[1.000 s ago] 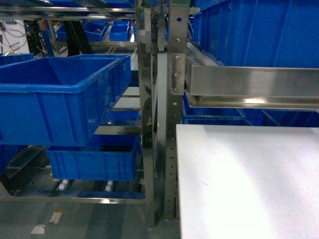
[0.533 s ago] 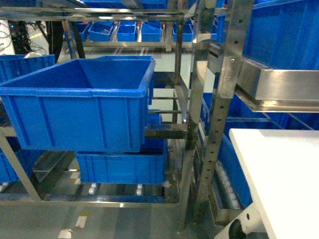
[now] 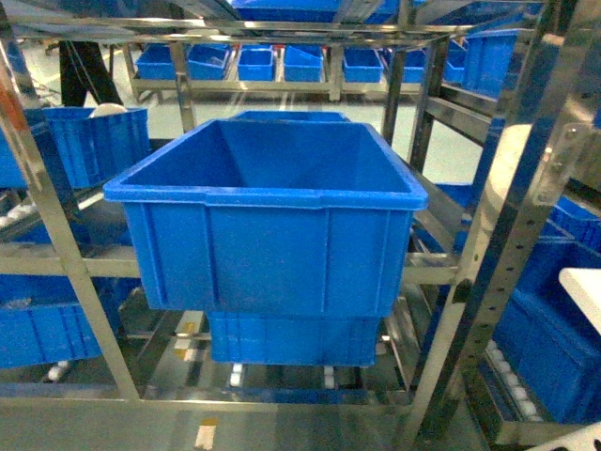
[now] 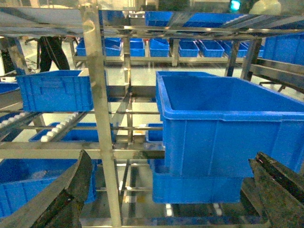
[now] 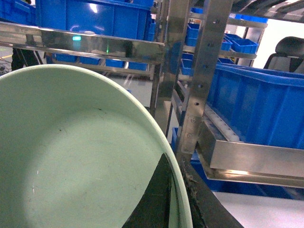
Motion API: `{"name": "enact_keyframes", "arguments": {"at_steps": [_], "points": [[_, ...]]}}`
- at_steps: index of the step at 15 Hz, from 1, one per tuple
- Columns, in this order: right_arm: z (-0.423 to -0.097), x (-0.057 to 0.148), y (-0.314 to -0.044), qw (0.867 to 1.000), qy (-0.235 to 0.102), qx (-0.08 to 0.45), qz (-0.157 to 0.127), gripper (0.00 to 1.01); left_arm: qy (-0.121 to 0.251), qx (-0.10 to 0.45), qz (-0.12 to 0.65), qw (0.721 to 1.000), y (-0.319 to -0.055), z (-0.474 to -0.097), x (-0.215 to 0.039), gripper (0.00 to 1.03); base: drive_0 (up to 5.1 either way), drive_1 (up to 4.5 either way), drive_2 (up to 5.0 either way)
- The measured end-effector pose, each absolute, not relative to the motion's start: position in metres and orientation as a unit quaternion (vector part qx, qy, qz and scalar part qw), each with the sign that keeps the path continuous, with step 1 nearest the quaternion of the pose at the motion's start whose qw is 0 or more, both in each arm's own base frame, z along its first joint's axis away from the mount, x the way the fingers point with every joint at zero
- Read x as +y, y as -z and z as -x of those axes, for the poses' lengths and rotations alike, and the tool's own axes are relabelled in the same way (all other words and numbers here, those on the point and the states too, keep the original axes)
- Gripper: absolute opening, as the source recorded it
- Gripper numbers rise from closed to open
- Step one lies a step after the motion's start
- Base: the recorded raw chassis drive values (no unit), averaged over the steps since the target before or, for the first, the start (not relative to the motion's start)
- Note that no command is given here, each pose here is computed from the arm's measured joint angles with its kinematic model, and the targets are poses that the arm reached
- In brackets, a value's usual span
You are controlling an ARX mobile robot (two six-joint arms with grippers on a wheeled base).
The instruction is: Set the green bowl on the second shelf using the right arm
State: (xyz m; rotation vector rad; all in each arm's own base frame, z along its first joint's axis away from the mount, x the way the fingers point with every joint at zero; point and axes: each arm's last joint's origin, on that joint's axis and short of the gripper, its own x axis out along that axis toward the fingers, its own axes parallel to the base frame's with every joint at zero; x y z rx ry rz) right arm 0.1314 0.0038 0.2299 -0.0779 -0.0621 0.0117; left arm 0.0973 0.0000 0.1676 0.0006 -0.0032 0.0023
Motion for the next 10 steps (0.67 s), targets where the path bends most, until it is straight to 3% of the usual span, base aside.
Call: {"name": "enact_keyframes", "arguments": {"at_steps": [6, 9, 10], "points": [[-0.1317, 0.0037, -0.2292, 0.999, -0.006, -0.028, 0.039, 0.03, -0.001, -0.001, 0.000, 1.000, -0.1675, -0.0973, 0.0000, 0.98, -0.3, 3.90, -4.4], [-0.1317, 0.0037, -0.2293, 0.999, -0.004, -0.028, 0.039, 0.03, 0.000, -0.002, 0.000, 1.000, -0.1676, -0.0973, -0.0001, 0.98, -3.0, 4.49, -1.5], [-0.1317, 0.0037, -0.2292, 0.999, -0.004, -0.027, 0.039, 0.03, 0.000, -0.002, 0.000, 1.000, -0.1677, -0.0973, 0.0000, 0.98, 0.0, 0.00, 0.0]]}}
